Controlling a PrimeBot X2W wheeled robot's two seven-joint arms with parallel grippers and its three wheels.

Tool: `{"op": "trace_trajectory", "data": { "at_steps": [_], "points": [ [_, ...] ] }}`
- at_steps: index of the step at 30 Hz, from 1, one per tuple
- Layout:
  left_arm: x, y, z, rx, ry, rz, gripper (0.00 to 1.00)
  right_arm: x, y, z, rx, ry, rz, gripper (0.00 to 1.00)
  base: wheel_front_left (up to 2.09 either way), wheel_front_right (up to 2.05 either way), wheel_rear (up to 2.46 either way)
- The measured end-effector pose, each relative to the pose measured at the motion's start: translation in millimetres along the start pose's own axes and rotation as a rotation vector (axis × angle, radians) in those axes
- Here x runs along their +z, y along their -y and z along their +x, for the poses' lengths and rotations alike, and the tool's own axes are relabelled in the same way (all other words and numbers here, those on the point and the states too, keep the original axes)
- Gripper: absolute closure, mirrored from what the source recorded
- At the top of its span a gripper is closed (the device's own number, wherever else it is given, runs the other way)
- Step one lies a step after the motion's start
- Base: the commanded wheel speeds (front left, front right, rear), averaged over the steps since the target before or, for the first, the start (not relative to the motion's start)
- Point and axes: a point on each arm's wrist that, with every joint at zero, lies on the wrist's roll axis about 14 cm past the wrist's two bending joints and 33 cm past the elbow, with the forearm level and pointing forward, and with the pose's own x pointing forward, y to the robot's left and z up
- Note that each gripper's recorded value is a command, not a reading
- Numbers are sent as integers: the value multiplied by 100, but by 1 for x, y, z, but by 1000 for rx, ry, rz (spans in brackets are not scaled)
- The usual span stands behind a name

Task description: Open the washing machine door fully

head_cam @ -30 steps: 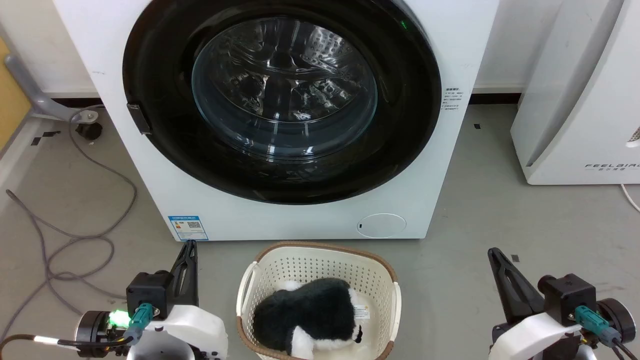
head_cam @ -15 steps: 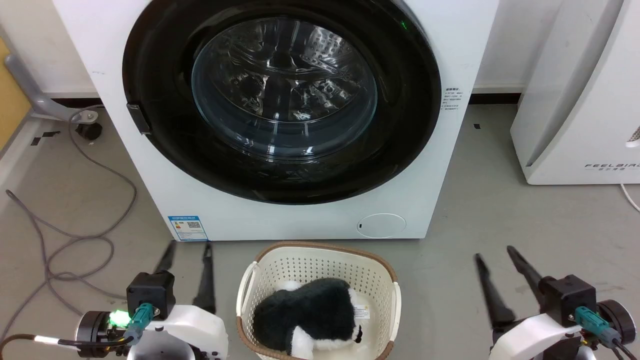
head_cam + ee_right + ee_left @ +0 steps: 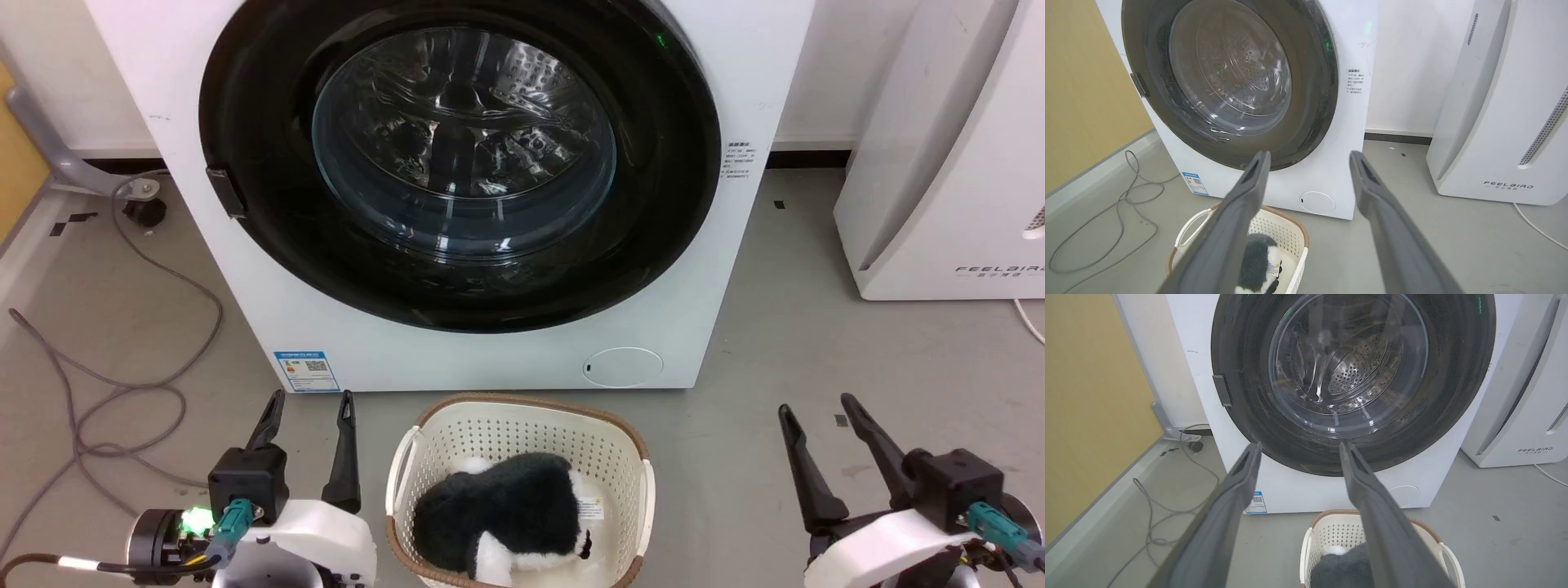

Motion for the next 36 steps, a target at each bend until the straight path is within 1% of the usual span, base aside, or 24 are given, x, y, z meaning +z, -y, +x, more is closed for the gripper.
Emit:
{"op": "trace_trajectory", "data": {
  "at_steps": [5, 6, 7, 10, 13, 19, 25, 31, 36],
  "points": [
    [1, 0, 0, 3, 8, -1, 0, 4, 1, 0, -3, 23, 60, 0, 0, 0, 0],
    [1, 0, 0, 5, 9, -1, 0, 4, 1, 0, -4, 26, 68, 60, 0, 0, 0],
    [1, 0, 0, 8, 9, -2, 0, 5, 1, 0, -5, 31, 82, 100, 0, 0, 0],
    [1, 0, 0, 8, 14, -8, 0, 7, 2, 0, -6, 44, 128, 100, 0, 0, 0],
    [1, 0, 0, 14, 17, -8, 0, 8, 4, 1, -13, 57, 198, 100, 0, 0, 0],
    [0, 0, 1, 17, 21, -13, 0, 9, 11, 4, -36, 86, 402, 100, 0, 0, 0],
    [-2, 0, 5, 21, 23, -16, 0, 3, 28, 16, -83, 78, 568, 100, 0, 0, 0],
    [-3, 0, 13, 21, 30, -15, 0, -1, 44, 37, -119, 75, 675, 100, 0, 0, 0],
    [-4, -1, 23, 24, 36, -14, 0, 1, 57, 61, -128, 79, 726, 100, 0, 0, 0]
  ]
}}
